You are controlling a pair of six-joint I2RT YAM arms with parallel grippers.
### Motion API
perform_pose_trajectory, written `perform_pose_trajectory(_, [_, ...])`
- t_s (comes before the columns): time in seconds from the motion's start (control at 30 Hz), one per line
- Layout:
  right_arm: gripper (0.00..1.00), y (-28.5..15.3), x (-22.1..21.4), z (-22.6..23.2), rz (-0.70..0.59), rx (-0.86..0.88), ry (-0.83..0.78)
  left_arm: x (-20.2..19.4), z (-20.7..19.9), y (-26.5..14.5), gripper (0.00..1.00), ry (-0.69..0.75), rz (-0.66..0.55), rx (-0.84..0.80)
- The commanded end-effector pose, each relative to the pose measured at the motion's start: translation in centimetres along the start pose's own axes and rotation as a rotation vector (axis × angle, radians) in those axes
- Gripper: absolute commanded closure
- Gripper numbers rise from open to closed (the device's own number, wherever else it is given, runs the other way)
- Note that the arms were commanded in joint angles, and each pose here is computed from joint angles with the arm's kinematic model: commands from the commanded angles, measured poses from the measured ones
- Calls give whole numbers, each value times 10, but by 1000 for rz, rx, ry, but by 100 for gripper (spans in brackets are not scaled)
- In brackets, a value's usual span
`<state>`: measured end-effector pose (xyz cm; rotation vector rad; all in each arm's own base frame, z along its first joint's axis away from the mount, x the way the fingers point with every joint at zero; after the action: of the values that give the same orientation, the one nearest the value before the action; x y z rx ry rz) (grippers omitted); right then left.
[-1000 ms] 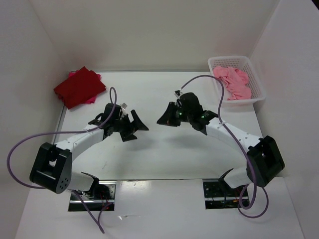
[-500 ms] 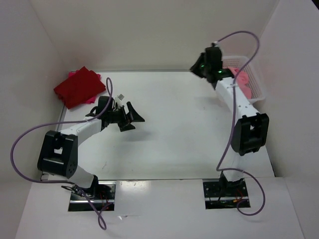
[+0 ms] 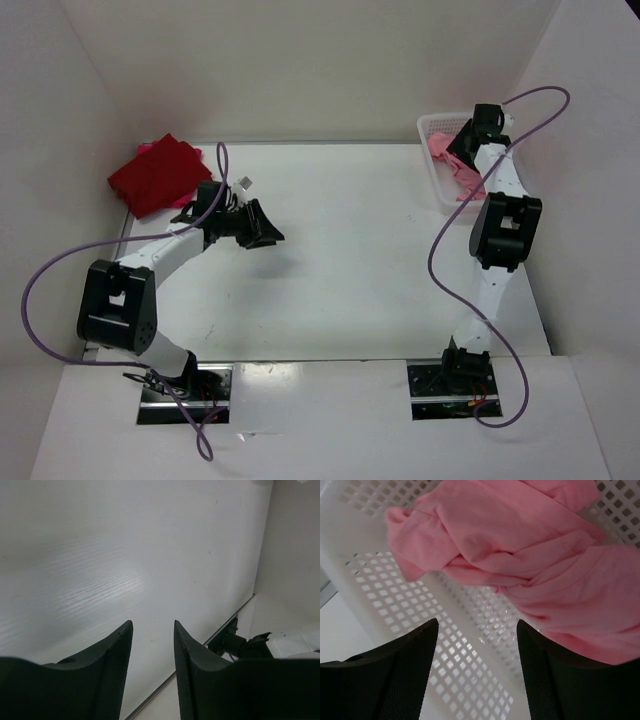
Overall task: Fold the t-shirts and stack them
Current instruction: Grab crumpled tshirt from bin with the right arm
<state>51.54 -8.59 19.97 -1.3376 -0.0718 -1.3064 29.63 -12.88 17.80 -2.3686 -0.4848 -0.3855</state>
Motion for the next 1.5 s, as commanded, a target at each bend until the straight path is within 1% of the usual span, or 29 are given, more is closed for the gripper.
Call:
perform_pose_trajectory(0.0, [30, 12, 17, 6, -32, 12, -41, 2, -9, -12, 54, 59, -42, 0])
perform_pose_trajectory(0.07, [30, 20, 20, 7, -39, -2, -55, 5, -10, -16, 53, 70, -75, 24])
perform_pose_trajectory(0.1, [30, 32, 11, 4, -10, -21, -61, 4, -12, -18, 53, 79, -75, 25])
perform_pose_trajectory(0.2, [30, 43, 9, 2, -20, -42, -62, 0, -7, -23, 47, 66, -90, 64])
perform_pose_trajectory(0.27, [32, 46, 13, 3, -38, -49, -59, -2, -8, -26, 46, 60, -101, 68])
perform_pose_trajectory(0.37, [40, 59, 10, 3, -37, -64, -61, -2, -8, -32, 46, 54, -129, 83])
perform_pose_trajectory(0.43, [57, 70, 4, 1, -12, -78, -67, 0, -8, -36, 46, 55, -145, 83])
perform_pose_trajectory(0.5, [72, 73, 5, -1, 1, -71, -34, 0, -7, -36, 46, 49, -144, 94])
perform_pose_trajectory(0.53, [88, 71, 5, 3, 23, -40, -34, 0, -9, -38, 46, 54, -150, 91])
perform_pose_trajectory(0.6, [99, 62, 9, 11, 39, 18, 1, 0, -9, -38, 46, 45, -151, 90])
perform_pose_trajectory(0.63, [99, 61, 5, 10, 47, 27, 1, -2, -9, -39, 46, 46, -152, 89])
perform_pose_trajectory(0.67, [99, 38, 22, 18, -2, 74, 9, -3, -9, -39, 46, 46, -152, 89])
perform_pose_trajectory(0.77, [99, 14, 35, 19, -65, 135, 24, -5, -8, -40, 45, 46, -156, 97])
perform_pose_trajectory(0.8, [99, -14, 52, 25, -117, 171, 40, -5, -10, -42, 45, 51, -163, 93])
perform_pose_trajectory(0.87, [99, -30, 54, 25, -128, 195, 41, -3, -8, -43, 45, 46, -169, 98])
perform_pose_trajectory(0.9, [99, -53, 64, 29, -154, 229, 43, -3, -8, -43, 45, 46, -169, 98])
perform_pose_trajectory(0.93, [99, -60, 60, 26, -142, 232, 42, -2, -8, -43, 45, 51, -176, 94])
perform_pose_trajectory(1.0, [99, -82, 65, 28, -163, 277, 42, 1, -12, -45, 43, 58, -179, 80])
perform_pose_trajectory(1.03, [99, -105, 69, 26, -190, 295, 44, 1, -12, -45, 42, 58, -179, 80])
perform_pose_trajectory(1.1, [99, -132, 75, 27, -226, 340, 45, 8, -17, -49, 42, 78, -199, 66])
perform_pose_trajectory(1.13, [99, -159, 81, 30, -249, 399, 29, 8, -14, -47, 40, 82, -192, 70])
perform_pose_trajectory(1.2, [99, -189, 88, 35, -270, 473, 30, 13, -19, -50, 38, 97, -197, 68])
perform_pose_trajectory(1.23, [99, -206, 88, 40, -254, 551, 11, 13, -18, -48, 36, 92, -190, 72])
perform_pose_trajectory(1.27, [99, -240, 94, 46, -294, 621, -3, 15, -20, -50, 34, 98, -198, 68])
perform_pose_trajectory(1.33, [99, -288, 94, 64, -309, 764, -27, 20, -17, -52, 30, 89, -220, 100])
perform_pose_trajectory(1.37, [99, -323, 93, 71, -331, 857, -56, 23, -19, -53, 28, 83, -235, 106])
perform_pose_trajectory(1.4, [99, -345, 93, 78, -348, 914, -72, 22, -16, -51, 27, 60, -227, 127])
perform_pose_trajectory(1.43, [99, -377, 89, 90, -360, 1013, -104, 27, -14, -55, 26, 52, -249, 153])
perform_pose_trajectory(1.47, [99, -400, 83, 94, -342, 1107, -146, 33, -11, -60, 25, 35, -272, 159])
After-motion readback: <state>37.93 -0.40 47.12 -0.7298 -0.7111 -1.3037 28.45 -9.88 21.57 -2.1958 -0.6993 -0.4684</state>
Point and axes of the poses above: each gripper's point midway between its finger pads, its own y axis out along the fingers, its own z axis along the line the jaws close on, x = y × z, the point moved 9 cm from there along -y, back along the fingers, and after that the axes turned 6 degrees about y, right-handed, at the moved point
